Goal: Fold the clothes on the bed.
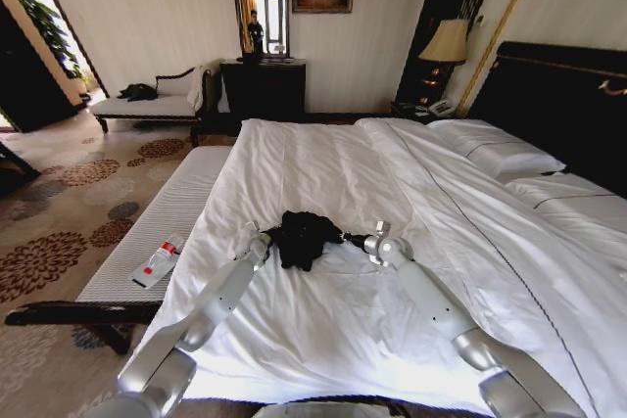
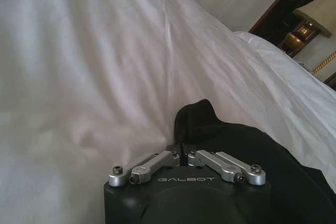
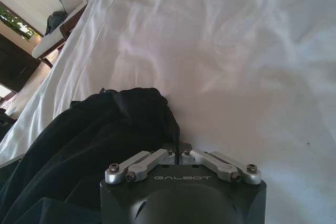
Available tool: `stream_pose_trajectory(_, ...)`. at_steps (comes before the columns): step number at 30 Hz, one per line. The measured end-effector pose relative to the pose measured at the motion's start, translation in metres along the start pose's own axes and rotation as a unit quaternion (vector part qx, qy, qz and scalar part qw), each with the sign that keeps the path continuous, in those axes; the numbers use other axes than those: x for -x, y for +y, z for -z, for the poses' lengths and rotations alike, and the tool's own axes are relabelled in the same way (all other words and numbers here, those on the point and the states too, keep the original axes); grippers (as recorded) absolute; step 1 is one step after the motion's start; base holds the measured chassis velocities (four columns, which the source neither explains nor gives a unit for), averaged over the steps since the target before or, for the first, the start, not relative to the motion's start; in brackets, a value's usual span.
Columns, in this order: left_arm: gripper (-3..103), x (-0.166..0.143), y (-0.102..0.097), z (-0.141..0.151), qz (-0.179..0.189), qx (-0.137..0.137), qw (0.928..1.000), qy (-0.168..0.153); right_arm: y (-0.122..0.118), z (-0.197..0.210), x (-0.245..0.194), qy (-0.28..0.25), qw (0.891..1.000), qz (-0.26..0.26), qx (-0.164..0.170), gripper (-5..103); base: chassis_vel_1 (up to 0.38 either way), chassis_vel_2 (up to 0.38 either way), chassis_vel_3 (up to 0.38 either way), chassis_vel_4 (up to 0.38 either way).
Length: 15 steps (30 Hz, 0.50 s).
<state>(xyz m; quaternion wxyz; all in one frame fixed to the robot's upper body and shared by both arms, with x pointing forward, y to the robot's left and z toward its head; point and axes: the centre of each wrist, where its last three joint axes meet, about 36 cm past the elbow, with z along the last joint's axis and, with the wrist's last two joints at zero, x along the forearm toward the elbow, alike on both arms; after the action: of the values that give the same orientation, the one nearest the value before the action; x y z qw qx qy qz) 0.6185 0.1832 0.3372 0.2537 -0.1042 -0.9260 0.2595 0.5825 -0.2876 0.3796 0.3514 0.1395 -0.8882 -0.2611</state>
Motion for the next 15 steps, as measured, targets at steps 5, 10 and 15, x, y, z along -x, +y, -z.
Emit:
stream_pose_trajectory(5, 2, -0.007, 0.002, 0.007, 0.003, 0.006, 0.9999, -0.008, 0.004, 0.002, -0.002, -0.005, 1.0, 0.005, -0.002, 1, 0.0, 0.0, 0.0, 0.0)
stream_pose_trajectory(10, 2, -0.018, 0.0, 0.02, 0.001, 0.019, 0.9995, -0.024, 0.01, 0.009, -0.013, -0.02, 1.0, 0.011, -0.011, 1, 0.0, 0.0, 0.0, 0.0)
stream_pose_trajectory(15, 2, -0.05, -0.021, 0.066, -0.021, 0.046, 0.9966, -0.065, 0.03, 0.035, -0.047, -0.066, 0.997, 0.022, -0.042, 1, 0.0, 0.0, 0.0, 0.0)
